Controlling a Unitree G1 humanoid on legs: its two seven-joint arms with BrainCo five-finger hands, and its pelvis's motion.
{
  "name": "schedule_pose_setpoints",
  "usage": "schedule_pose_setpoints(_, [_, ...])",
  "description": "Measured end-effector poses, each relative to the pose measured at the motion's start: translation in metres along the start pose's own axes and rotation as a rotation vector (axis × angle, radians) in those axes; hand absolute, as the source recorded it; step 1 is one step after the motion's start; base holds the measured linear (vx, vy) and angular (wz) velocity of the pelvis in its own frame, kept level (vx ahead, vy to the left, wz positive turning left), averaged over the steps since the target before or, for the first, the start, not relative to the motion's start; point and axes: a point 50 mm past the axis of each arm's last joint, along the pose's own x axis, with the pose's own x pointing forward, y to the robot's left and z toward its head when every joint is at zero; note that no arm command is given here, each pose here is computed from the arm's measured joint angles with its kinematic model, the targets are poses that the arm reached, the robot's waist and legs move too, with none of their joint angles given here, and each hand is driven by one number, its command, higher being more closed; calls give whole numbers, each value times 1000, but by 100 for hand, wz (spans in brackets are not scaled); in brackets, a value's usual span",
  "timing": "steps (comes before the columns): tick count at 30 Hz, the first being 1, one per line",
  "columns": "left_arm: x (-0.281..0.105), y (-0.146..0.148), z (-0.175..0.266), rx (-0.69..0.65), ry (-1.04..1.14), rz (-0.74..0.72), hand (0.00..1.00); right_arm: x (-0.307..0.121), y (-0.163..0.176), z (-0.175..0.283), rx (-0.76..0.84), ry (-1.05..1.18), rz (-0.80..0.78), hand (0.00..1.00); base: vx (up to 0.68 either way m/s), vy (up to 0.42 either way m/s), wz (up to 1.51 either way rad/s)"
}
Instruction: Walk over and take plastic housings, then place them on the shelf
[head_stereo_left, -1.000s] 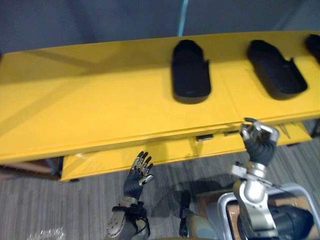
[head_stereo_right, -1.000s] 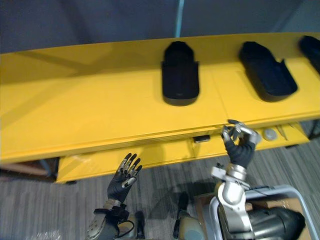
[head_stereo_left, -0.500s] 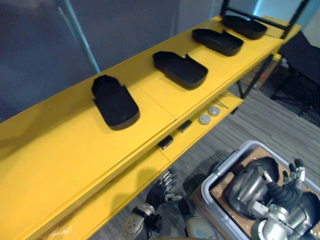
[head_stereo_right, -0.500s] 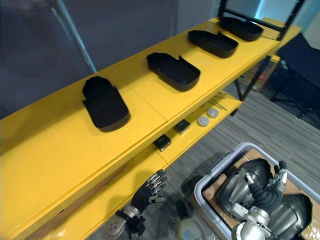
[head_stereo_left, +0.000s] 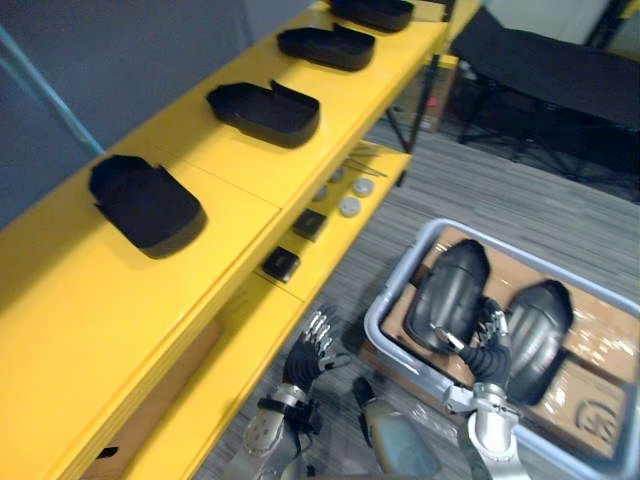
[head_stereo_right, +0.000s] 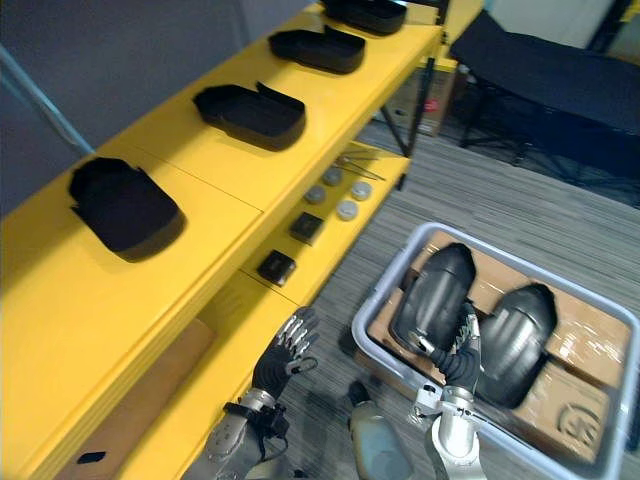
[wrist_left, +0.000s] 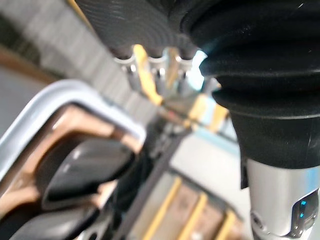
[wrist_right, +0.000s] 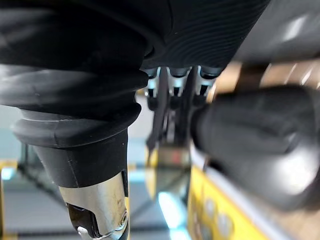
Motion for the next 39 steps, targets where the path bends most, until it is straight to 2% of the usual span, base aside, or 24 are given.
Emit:
schedule_pose_setpoints(3, [-3, 14, -2, 31, 23, 56, 0, -2, 12, 4, 30, -27, 68, 0, -274, 54, -75])
schedule_pose_setpoints(7, [-10, 25, -3, 47, 38, 96, 0, 0, 27, 11, 69, -51, 80, 0, -78, -40, -46])
schedule_pose_setpoints(9, [-17, 30, -7, 41, 57, 116, 0, 1, 39, 14, 51, -66, 102, 0, -42, -160, -64])
schedule_pose_setpoints(15, [-13, 37, -10, 36, 73, 110, 0, -5, 41, 7, -15, -34, 96, 0, 13, -399, -57])
schedule_pose_setpoints(18, [6, 22, -21, -87, 82, 146, 0, 9, 28, 8, -124, -46, 116, 0, 38, -405, -56])
schedule_pose_setpoints(21, [12, 2, -28, -205, 90, 133, 0, 19, -6, 5, -223, -17, 27, 0, 51, -329, -6])
schedule_pose_setpoints(25, [12, -2, -29, -202, 88, 100, 0, 28, -48, 3, -218, 25, -167, 0, -49, -108, 14])
schedule_pose_setpoints(27, [8, 0, -31, -199, 102, 107, 0, 31, -52, -3, -204, 50, -229, 0, -90, 89, 10])
schedule_pose_setpoints(33, [3, 5, -34, -39, 158, 27, 0, 69, -44, -27, -182, 168, -339, 0, -72, 108, -3])
schedule_pose_setpoints(39, [26, -1, -9, 6, 56, 4, 0, 140, -31, 16, -109, 80, -387, 0, -68, 79, 36])
